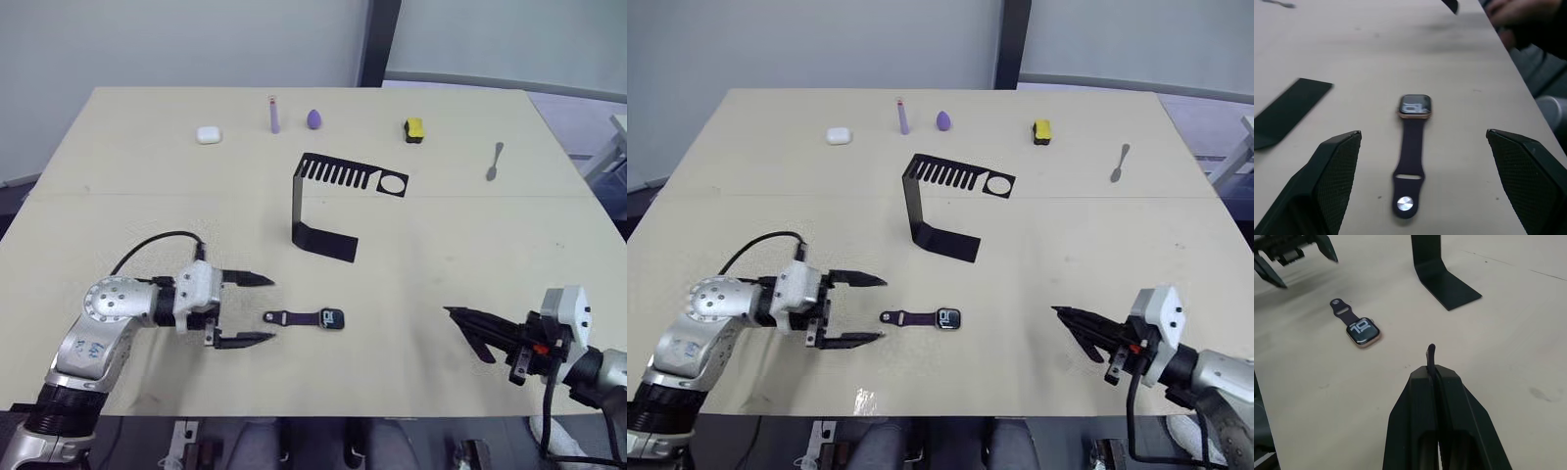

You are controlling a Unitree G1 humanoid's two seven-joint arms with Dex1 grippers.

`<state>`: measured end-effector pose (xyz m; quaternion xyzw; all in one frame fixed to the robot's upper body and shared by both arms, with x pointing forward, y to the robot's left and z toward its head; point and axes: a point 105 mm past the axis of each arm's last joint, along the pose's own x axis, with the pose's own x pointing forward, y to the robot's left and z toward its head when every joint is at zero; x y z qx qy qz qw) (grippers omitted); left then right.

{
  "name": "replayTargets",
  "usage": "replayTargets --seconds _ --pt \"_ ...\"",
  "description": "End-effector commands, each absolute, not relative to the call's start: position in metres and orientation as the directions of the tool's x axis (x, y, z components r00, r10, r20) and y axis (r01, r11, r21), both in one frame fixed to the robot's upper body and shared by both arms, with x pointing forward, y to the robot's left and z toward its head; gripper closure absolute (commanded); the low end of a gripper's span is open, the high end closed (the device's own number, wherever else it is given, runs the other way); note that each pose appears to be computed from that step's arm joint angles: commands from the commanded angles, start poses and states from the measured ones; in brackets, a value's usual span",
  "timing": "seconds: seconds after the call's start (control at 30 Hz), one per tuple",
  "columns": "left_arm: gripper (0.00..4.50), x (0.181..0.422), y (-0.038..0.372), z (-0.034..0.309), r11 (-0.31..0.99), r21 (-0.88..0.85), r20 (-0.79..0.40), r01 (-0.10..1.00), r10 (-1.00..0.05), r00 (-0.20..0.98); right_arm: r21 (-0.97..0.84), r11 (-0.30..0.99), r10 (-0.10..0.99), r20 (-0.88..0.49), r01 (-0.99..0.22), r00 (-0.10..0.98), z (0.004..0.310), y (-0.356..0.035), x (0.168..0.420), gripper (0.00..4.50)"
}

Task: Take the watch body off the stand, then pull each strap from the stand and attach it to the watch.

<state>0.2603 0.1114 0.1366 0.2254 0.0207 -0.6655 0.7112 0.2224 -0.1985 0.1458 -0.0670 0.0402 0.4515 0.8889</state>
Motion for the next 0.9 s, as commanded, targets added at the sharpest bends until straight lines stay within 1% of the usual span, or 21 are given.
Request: replayTargets --seconds 0.03,0.13,0.2,0.37,0.67,0.9 --pt "0.10 0.262 0.077 0.125 -0.017 0.289 -0.389 0.957 -0.916 0.101 -0.101 0.523 0.840 -0.110 -0.846 0.532 0.154 -0.178 0.221 4.50" --pt "0.10 0.264 0.060 0.109 -0.040 0.280 -0.458 0.959 -0.884 0.096 -0.092 0.515 0.847 -0.100 -0.852 0.522 0.156 -0.171 0.222 4.50" --pt "0.10 0.268 0.052 0.104 -0.037 0.287 -0.478 0.957 -0.871 0.110 -0.086 0.511 0.850 -0.098 -0.855 0.518 0.156 -0.167 0.222 4.50" --pt "0.10 0.279 0.039 0.102 0.024 0.292 -0.466 0.956 -0.869 0.165 -0.076 0.509 0.852 -0.093 -0.857 0.514 0.158 -0.160 0.220 4.50" --pt "0.10 0.283 0.032 0.095 0.025 0.262 -0.474 0.965 -0.867 0.151 -0.067 0.529 0.841 -0.093 -0.846 0.534 0.160 -0.157 0.219 4.50" --pt "0.10 0.281 0.037 0.084 0.014 0.229 -0.508 0.973 -0.851 0.132 -0.069 0.547 0.830 -0.090 -0.834 0.551 0.163 -0.157 0.219 4.50"
